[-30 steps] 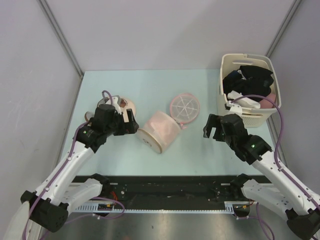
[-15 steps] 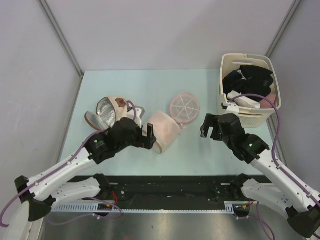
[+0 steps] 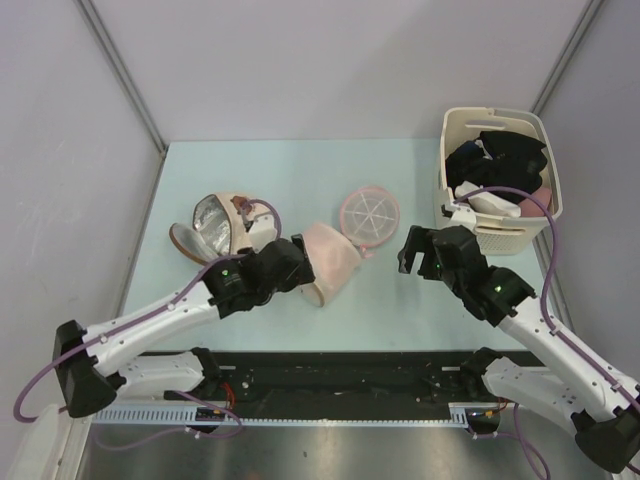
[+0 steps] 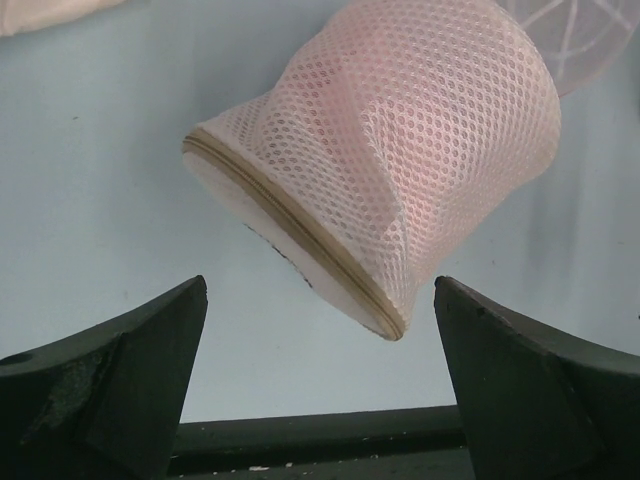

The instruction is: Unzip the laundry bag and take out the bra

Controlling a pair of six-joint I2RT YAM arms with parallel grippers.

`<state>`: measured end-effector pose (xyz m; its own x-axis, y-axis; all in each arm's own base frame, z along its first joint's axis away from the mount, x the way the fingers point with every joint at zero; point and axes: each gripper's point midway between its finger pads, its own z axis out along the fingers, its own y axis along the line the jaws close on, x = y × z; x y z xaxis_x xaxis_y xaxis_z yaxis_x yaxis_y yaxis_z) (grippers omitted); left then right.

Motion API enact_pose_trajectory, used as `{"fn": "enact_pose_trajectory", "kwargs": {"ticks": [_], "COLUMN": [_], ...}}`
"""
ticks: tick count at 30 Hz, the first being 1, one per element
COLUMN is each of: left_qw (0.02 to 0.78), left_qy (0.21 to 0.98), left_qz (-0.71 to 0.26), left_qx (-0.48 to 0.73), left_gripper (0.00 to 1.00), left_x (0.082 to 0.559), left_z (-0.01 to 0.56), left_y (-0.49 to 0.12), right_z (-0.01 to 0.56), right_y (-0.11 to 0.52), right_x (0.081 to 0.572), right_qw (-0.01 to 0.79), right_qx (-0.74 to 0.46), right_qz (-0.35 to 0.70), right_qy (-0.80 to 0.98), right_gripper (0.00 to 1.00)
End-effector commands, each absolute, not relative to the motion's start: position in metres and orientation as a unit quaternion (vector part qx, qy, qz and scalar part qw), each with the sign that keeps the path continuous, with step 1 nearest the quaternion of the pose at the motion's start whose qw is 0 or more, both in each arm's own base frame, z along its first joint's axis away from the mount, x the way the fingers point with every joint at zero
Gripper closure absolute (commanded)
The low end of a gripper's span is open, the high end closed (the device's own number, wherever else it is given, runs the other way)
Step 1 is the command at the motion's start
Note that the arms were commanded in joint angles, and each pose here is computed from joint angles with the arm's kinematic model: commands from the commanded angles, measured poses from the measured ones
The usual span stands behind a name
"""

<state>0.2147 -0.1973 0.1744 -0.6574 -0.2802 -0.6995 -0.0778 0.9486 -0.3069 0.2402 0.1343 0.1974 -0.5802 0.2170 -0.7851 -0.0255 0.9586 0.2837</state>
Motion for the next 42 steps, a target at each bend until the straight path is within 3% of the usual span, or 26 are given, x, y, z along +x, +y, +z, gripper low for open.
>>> {"fn": "enact_pose_trajectory", "kwargs": {"ticks": [1,3,4,5,6,7,11,17,25,32,34,35,36,37,39,40,42], "left_qw": [0.406,0.398,0.391,0.398,0.403,0.408,0.463,0.523,0.532,0.505,0.486,0.454,0.439,0.422,0.413,0.416,0.431], "left_qy": [0.89,0.896,0.902,0.898,0.896,0.895,0.872,0.84,0.843,0.849,0.856,0.876,0.882,0.886,0.888,0.886,0.88], "left_qz": [-0.145,-0.121,-0.096,-0.078,-0.069,-0.057,-0.038,-0.135,0.074,0.14,0.135,0.083,0.049,0.033,-0.016,-0.022,-0.055], "left_qx": [-0.147,-0.158,-0.157,-0.168,-0.172,-0.174,-0.151,-0.051,-0.031,0.067,0.117,0.143,0.161,0.19,0.202,0.204,0.193], "left_gripper": [0.08,0.21,0.37,0.45,0.53,0.69,0.99,0.99,1.0,1.0,0.99,0.97,0.85,0.58,0.3,0.09,0.0], "left_x": [0.229,0.232,0.229,0.232,0.236,0.237,0.247,0.239,0.241,0.239,0.239,0.232,0.23,0.227,0.221,0.221,0.221], "left_z": [0.167,0.152,0.145,0.145,0.153,0.158,0.21,0.295,0.285,0.268,0.259,0.247,0.246,0.235,0.231,0.233,0.25], "left_y": [-0.216,-0.215,-0.209,-0.202,-0.203,-0.198,-0.181,-0.187,-0.131,-0.171,-0.205,-0.234,-0.254,-0.271,-0.291,-0.291,-0.286], "right_z": [0.215,0.215,0.213,0.214,0.213,0.214,0.216,0.22,0.215,0.214,0.213,0.212,0.213,0.214,0.215,0.215,0.218], "right_y": [0.136,0.136,0.135,0.135,0.135,0.134,0.136,0.14,0.143,0.137,0.135,0.133,0.133,0.133,0.134,0.136,0.136], "right_x": [0.242,0.241,0.239,0.239,0.237,0.236,0.231,0.23,0.227,0.224,0.224,0.224,0.225,0.225,0.225,0.224,0.222], "right_qw": [0.477,0.476,0.474,0.474,0.472,0.472,0.472,0.475,0.465,0.465,0.465,0.465,0.467,0.468,0.469,0.467,0.469], "right_qx": [0.066,0.064,0.064,0.063,0.063,0.063,0.059,0.058,0.056,0.06,0.063,0.064,0.064,0.063,0.06,0.057,0.058], "right_qz": [0.153,0.154,0.153,0.154,0.155,0.157,0.172,0.187,0.191,0.182,0.177,0.174,0.174,0.173,0.176,0.182,0.187], "right_qy": [0.863,0.864,0.865,0.865,0.866,0.865,0.863,0.858,0.863,0.865,0.865,0.866,0.865,0.864,0.863,0.863,0.861], "right_gripper": [0.0,0.01,0.0,0.0,0.0,0.0,0.0,0.01,0.0,0.0,0.0,0.0,0.0,0.0,0.0,0.0,0.0]}}
